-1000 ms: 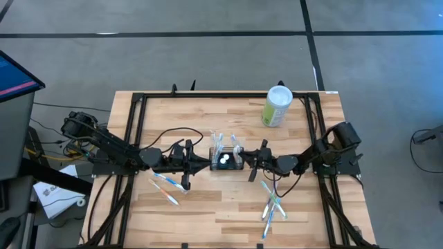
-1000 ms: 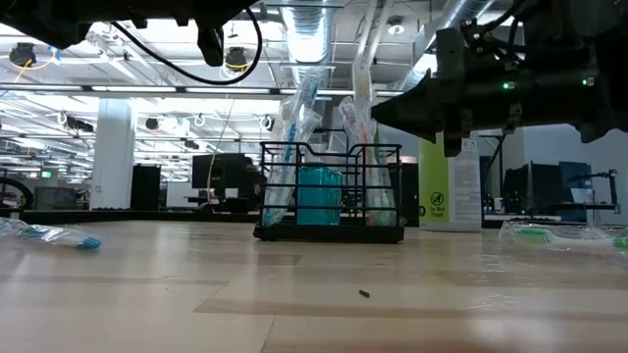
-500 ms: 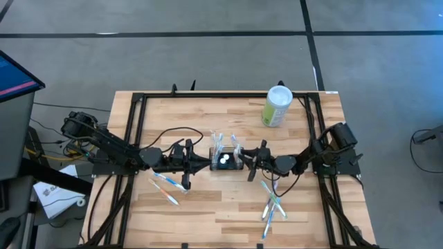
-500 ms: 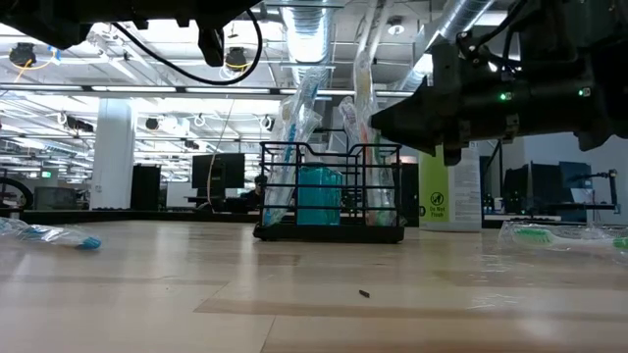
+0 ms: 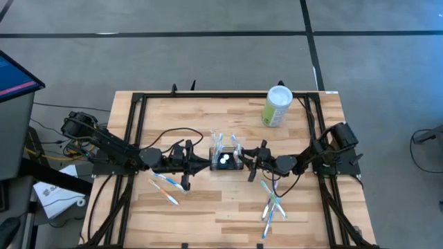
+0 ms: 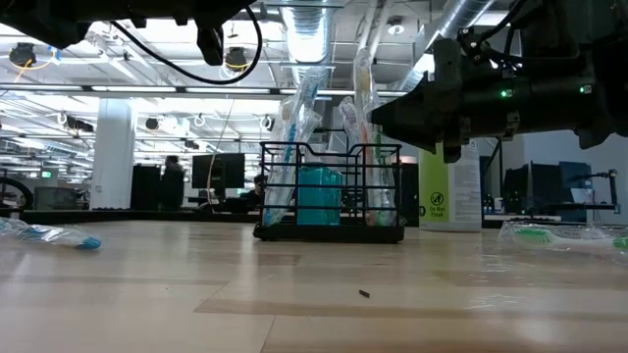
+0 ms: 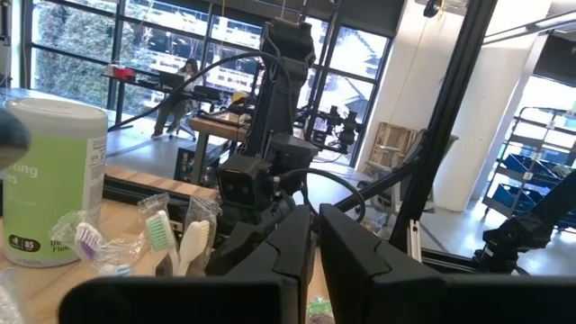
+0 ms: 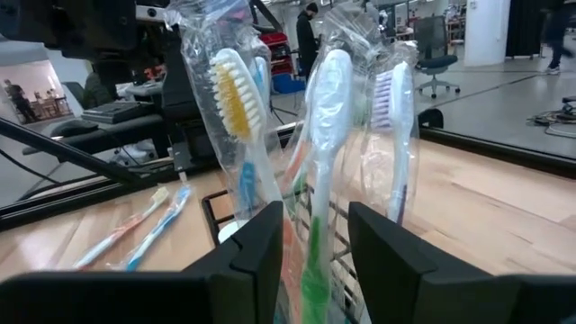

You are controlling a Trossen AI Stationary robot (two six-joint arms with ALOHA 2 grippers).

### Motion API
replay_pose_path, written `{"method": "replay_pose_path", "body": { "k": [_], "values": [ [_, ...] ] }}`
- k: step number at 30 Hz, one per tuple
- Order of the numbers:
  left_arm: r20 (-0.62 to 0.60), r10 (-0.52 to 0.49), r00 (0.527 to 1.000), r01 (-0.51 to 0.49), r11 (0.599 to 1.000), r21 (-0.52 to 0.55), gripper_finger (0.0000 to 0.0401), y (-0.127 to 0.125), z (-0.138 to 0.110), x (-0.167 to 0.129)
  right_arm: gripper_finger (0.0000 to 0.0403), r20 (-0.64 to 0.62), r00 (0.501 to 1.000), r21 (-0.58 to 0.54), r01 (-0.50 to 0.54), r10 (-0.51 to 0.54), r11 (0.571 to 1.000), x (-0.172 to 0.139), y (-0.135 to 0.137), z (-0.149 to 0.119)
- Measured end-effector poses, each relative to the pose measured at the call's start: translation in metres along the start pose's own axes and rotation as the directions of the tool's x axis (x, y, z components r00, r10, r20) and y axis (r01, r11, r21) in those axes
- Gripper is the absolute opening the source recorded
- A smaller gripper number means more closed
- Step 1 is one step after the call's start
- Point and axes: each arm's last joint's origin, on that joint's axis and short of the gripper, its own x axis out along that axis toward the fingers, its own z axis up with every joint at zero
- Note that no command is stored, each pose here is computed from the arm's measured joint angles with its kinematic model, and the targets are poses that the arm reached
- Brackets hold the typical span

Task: Pick & Place toothbrushing station
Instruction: Put the green toothbrush into the right compartment of the organizer

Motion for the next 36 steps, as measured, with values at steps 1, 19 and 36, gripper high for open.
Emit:
{"method": "replay_pose_path", "body": {
  "k": [1, 19, 36],
  "values": [
    [0.0, 0.0, 1.0, 0.0, 1.0, 0.0, 0.0021, 0.0, 0.0, 0.0, 0.0118, 0.0, 1.0, 0.0, 0.0, 0.0, 1.0, 0.0, 0.0, 0.0],
    [-0.001, 0.0, 1.0, 0.0, 1.0, 0.001, 0.0021, 0.0, 0.0, 0.0, 0.0118, 0.057, 0.998, -0.064, 0.004, 0.0, 0.998, -0.006, 0.005, 0.03],
    [-0.02, -0.001, 1.0, 0.001, 1.0, 0.007, 0.0021, 0.0, -0.002, 0.0, 0.0118, -0.245, 0.969, 0.085, -0.022, 0.042, 0.996, -0.056, 0.008, 0.075]
  ]
}}
